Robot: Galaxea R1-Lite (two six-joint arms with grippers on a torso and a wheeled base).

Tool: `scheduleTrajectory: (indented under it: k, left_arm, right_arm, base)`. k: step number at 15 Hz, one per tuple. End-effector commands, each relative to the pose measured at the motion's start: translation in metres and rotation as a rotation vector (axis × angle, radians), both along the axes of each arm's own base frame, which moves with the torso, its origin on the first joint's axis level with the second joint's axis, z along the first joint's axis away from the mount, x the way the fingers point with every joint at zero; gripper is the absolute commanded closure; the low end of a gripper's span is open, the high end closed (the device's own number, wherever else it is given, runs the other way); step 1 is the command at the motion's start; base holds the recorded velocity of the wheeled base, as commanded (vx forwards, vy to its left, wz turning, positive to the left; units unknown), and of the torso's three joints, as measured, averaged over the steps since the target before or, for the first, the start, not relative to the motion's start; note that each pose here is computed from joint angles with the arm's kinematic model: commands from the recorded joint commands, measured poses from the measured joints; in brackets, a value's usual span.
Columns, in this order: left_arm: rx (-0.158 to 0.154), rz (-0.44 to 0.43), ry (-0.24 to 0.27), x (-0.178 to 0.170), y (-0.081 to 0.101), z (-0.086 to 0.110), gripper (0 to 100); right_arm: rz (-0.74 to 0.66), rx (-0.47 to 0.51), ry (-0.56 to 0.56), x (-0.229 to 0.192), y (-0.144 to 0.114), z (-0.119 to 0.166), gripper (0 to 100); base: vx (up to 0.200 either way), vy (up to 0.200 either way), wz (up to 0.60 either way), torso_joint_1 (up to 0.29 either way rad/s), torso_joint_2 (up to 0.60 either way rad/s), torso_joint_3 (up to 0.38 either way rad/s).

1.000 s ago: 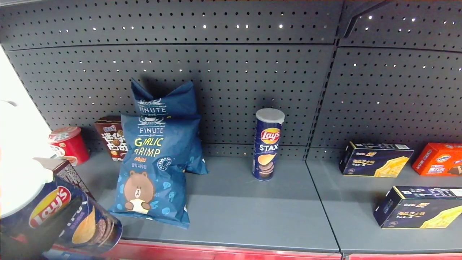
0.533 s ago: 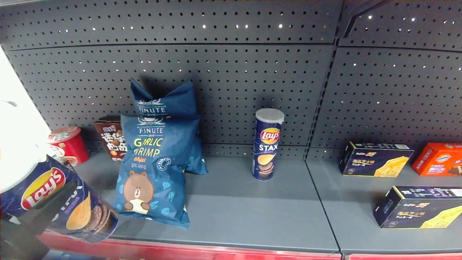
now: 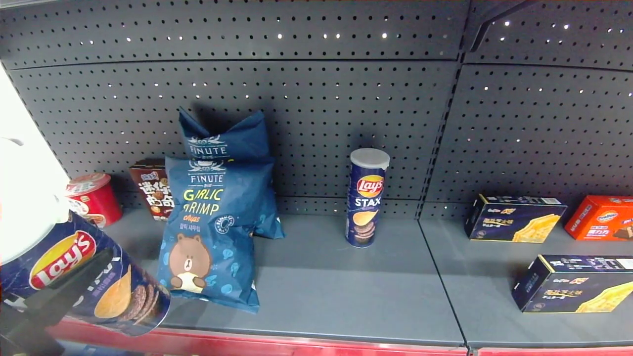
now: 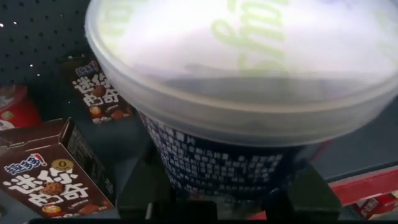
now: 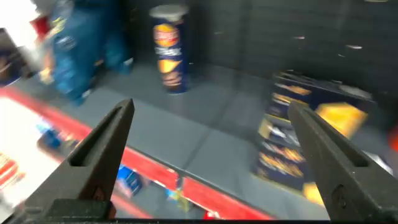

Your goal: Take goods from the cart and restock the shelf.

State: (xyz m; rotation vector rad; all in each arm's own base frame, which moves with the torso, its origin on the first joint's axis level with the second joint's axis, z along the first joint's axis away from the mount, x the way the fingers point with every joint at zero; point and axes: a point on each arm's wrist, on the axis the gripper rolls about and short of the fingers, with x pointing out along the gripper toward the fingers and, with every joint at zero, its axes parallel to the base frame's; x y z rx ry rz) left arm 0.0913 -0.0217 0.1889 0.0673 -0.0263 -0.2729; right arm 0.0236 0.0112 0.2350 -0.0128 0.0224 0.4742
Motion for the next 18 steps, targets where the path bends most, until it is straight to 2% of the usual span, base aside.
scheduleTrajectory:
  k: [1,6,8,11,15,18]
  left_arm:
    - [0.005,-0.004,0.022,0.002,-0.001,0.011,100]
    - [0.039,-0.022,0.178,-0.006,0.000,0.040,100]
    - [0.043,-0.040,0.220,-0.008,0.000,0.042,100]
    - [0.042,-0.042,0.225,-0.009,0.000,0.042,100]
    - [0.037,-0.057,0.216,-0.012,0.000,0.042,100]
    - [0.021,-0.067,0.201,-0.018,0.001,0.042,100]
  right_arm:
    - [0.101,-0.064,0.157,0.055,0.023,0.005,0]
    - [0.208,-0.095,0.181,0.110,0.060,0.021,0]
    - [0.236,-0.101,0.188,0.125,0.072,0.027,0]
    - [0.295,-0.133,0.232,0.155,0.088,0.019,0]
    - [0.376,-0.158,0.199,0.189,0.097,0.003,0]
    - [0.523,-0.158,0.149,0.220,0.093,-0.012,0]
  base:
    - [0.000,0.000,0.00,0.000,0.00,0.000]
    - [0.000,0.000,0.00,0.000,0.00,0.000]
    - [0.000,0.000,0.00,0.000,0.00,0.000]
    - [0.000,0.000,0.00,0.000,0.00,0.000]
    - [0.000,0.000,0.00,0.000,0.00,0.000]
    - [0.000,0.000,0.00,0.000,0.00,0.000]
